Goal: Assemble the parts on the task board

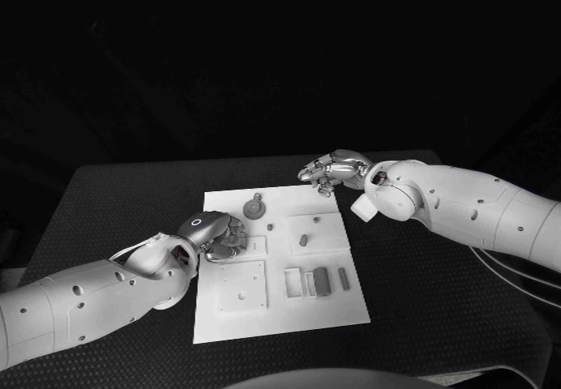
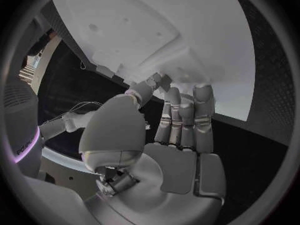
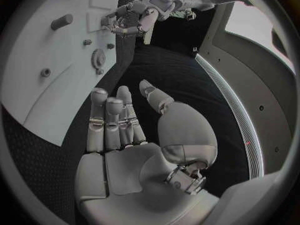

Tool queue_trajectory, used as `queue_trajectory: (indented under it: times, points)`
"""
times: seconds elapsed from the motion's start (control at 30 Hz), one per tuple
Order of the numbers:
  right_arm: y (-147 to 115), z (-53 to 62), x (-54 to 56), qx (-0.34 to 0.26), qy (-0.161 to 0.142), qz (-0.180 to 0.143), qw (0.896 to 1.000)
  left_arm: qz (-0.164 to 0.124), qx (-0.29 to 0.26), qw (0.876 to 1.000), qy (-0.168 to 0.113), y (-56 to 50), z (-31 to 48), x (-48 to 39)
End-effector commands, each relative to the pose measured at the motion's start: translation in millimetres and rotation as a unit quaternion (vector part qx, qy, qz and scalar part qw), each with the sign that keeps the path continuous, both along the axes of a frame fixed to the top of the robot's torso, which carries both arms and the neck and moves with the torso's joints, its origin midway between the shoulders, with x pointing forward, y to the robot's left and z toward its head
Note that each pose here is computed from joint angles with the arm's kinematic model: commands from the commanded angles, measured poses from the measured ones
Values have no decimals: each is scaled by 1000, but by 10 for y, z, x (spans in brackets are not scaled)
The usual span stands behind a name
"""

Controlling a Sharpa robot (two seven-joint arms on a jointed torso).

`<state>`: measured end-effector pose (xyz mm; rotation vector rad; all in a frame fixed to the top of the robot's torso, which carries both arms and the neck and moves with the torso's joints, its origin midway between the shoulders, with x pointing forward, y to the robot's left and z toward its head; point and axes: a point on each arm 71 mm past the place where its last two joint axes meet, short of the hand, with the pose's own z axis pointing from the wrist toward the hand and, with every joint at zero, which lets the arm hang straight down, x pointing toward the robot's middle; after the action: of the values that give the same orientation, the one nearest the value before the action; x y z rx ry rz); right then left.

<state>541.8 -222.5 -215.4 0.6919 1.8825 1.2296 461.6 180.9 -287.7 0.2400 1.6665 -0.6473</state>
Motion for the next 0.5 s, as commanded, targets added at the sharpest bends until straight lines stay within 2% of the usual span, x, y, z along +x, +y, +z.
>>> queue_trajectory:
  times: [0.03, 0.5]
  points:
    - [12, 2, -7, 3, -2, 6, 1000, 21, 8, 999, 38, 47, -83, -5]
    - [1, -1, -9, 3, -2, 5, 1000, 23, 9, 999, 46, 62, -90, -11]
